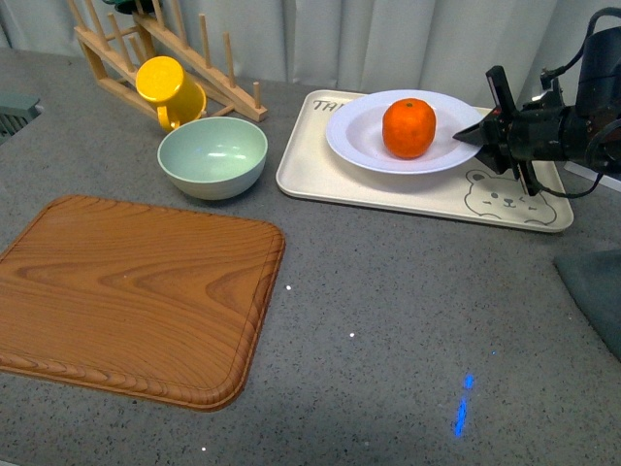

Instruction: Place orange and plate with both arms

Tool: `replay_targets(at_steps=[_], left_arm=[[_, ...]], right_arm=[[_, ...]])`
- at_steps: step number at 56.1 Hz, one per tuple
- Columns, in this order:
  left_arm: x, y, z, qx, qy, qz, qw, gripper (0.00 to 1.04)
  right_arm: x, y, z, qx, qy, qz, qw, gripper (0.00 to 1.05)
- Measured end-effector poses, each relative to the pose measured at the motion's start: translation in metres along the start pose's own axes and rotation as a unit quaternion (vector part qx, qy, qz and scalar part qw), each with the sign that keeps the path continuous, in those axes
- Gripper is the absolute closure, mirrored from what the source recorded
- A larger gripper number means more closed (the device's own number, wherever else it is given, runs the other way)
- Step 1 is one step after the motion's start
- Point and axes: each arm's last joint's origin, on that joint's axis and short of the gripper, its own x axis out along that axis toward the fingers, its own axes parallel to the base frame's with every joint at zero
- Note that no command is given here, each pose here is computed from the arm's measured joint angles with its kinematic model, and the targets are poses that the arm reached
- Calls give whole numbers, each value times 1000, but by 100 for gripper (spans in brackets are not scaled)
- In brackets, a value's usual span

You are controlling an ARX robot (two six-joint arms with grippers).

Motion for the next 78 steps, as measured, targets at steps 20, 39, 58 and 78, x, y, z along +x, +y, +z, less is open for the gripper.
replay_targets(at_steps=[20, 39, 58, 78], left_arm=[[0, 0, 0, 0, 0, 0, 1000, 6], [0, 0, 0, 0, 0, 0, 1000, 6], [0, 0, 0, 0, 0, 0, 1000, 6], [0, 0, 0, 0, 0, 0, 1000, 6]], right_arm=[[-13, -4, -8, -14, 3, -7, 1000, 56], [-91, 72, -14, -200, -101, -59, 973, 9], [-195, 97, -95, -440, -256, -241, 826, 9], [-274, 65, -177, -436, -239, -300, 814, 9]])
